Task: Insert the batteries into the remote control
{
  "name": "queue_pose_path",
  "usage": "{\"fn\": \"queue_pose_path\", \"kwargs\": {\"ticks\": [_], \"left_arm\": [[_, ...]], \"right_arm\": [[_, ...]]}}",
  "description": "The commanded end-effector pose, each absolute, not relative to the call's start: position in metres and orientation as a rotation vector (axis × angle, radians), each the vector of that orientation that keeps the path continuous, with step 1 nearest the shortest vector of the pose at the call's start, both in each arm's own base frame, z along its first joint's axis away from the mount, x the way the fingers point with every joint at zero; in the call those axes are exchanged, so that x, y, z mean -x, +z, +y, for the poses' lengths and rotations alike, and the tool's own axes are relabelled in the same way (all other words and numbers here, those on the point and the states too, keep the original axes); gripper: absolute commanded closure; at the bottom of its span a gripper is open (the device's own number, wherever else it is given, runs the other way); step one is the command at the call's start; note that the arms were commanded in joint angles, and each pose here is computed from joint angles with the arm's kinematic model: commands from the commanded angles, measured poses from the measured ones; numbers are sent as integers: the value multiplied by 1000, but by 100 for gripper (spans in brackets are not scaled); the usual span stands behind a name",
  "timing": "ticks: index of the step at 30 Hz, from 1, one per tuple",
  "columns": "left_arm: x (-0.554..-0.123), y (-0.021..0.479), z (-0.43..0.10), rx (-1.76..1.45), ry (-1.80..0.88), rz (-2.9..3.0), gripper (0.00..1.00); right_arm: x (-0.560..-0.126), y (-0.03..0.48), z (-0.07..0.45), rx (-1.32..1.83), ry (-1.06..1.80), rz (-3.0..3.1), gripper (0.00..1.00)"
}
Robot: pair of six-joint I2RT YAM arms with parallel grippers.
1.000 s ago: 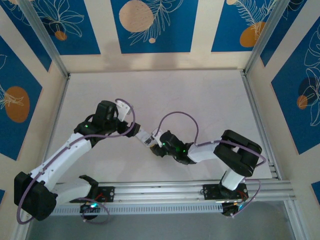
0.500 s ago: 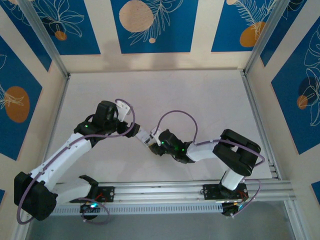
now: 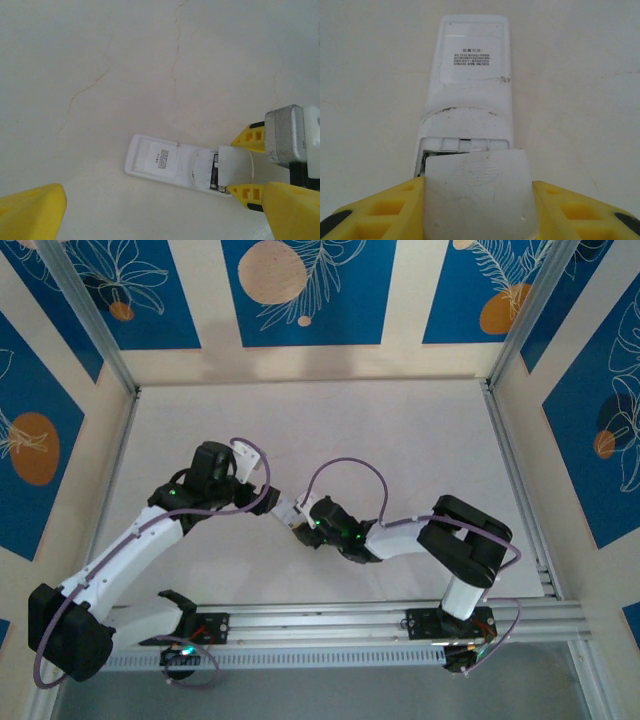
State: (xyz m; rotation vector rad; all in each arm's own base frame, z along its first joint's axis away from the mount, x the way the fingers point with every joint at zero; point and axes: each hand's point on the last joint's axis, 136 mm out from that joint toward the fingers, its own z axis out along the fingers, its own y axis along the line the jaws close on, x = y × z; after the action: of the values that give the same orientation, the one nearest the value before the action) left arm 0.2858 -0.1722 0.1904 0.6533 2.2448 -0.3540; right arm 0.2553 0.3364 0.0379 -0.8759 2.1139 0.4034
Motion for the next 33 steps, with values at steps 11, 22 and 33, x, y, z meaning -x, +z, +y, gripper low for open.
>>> {"fn": "queue_pose_path", "kwargs": {"ticks": [11,22,33], "left_arm": [[-290,202,-170,-632,-352,2229,0],[-290,202,-170,-634,-353,2229,0],[-290,203,-170,-636,-354,2224,0]], "right_arm": [[-263,37,346,843,372,2128,56],[-261,48,346,801,375,2162,55],[-262,51,349,766,384,2190,55]]}}
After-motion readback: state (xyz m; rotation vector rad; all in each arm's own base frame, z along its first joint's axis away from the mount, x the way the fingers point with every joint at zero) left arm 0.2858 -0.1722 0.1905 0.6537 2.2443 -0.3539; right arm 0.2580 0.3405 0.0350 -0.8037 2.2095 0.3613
